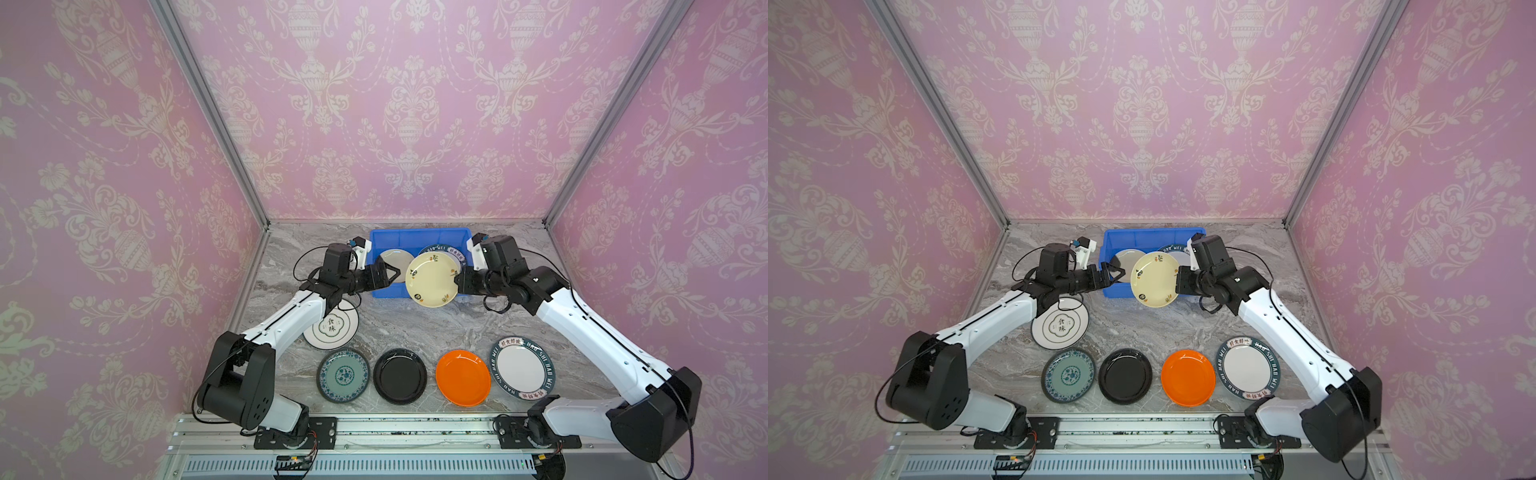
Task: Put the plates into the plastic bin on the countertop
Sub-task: 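Lift the cream plate upright with the right gripper and carry it over the bin, then lower the cream plate into the bin and open the right gripper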
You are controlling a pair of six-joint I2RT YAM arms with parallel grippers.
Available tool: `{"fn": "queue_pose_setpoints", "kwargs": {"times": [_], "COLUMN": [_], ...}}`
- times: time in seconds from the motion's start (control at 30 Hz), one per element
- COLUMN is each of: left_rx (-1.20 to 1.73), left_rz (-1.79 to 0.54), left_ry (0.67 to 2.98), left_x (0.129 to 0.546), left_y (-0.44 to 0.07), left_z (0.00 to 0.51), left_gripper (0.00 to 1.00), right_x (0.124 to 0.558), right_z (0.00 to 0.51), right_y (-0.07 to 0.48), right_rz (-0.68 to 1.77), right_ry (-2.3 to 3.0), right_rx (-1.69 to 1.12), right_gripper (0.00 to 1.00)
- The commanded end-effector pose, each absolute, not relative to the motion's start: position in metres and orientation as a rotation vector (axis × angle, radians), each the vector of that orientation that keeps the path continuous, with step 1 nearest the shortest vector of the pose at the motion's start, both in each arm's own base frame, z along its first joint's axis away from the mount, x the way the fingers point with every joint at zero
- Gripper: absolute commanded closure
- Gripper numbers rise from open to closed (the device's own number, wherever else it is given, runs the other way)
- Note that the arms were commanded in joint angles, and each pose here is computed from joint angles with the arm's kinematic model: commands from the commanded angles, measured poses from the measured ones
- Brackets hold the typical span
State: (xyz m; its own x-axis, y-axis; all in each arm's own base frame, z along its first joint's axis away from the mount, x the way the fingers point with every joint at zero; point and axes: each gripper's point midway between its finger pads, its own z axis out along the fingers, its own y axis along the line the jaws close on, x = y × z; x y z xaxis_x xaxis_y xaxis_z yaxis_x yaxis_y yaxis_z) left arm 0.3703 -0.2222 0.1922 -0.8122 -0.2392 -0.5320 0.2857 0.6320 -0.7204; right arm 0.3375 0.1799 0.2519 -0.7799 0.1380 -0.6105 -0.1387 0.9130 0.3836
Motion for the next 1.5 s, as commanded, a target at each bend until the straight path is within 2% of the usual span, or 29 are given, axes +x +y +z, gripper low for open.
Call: {"fn": "queue_pose_setpoints", "kwargs": {"times": [0.0, 0.1, 0.23, 0.43, 1.1, 1.47], "left_rx": [0.053, 0.054, 0.059, 0.056, 0.031, 0.018], "left_rz": [-1.124, -1.126, -1.128, -1.132, -1.176, -1.182], "left_ry": [2.188, 2.176, 2.166, 2.157, 2.131, 2.136], "left_x": [0.382, 0.383, 0.384, 0.386, 0.394, 0.397], "left_y": [-0.217, -0.215, -0.214, -0.211, -0.212, -0.210], "left_z": [0.207, 0.212, 0.217, 0.220, 0.221, 0.217], "left_gripper": [0.03, 0.03, 0.03, 0.03, 0.03, 0.03], "right_x": [0.368, 0.404, 0.444, 0.483, 0.521, 0.528], "right_z": [0.265, 0.272, 0.274, 0.259, 0.143, 0.100], "right_y": [0.172, 0.178, 0.200, 0.221, 0.259, 0.269], "right_rz": [0.456, 0.467, 0.620, 0.699, 1.003, 0.972], "right_ry": [2.378, 2.350, 2.332, 2.328, 2.532, 2.635], "right_rx": [-0.016, 0.017, 0.061, 0.087, 0.237, 0.250], "right_gripper": [1.00, 1.00, 1.00, 1.00, 1.00, 1.00]}}
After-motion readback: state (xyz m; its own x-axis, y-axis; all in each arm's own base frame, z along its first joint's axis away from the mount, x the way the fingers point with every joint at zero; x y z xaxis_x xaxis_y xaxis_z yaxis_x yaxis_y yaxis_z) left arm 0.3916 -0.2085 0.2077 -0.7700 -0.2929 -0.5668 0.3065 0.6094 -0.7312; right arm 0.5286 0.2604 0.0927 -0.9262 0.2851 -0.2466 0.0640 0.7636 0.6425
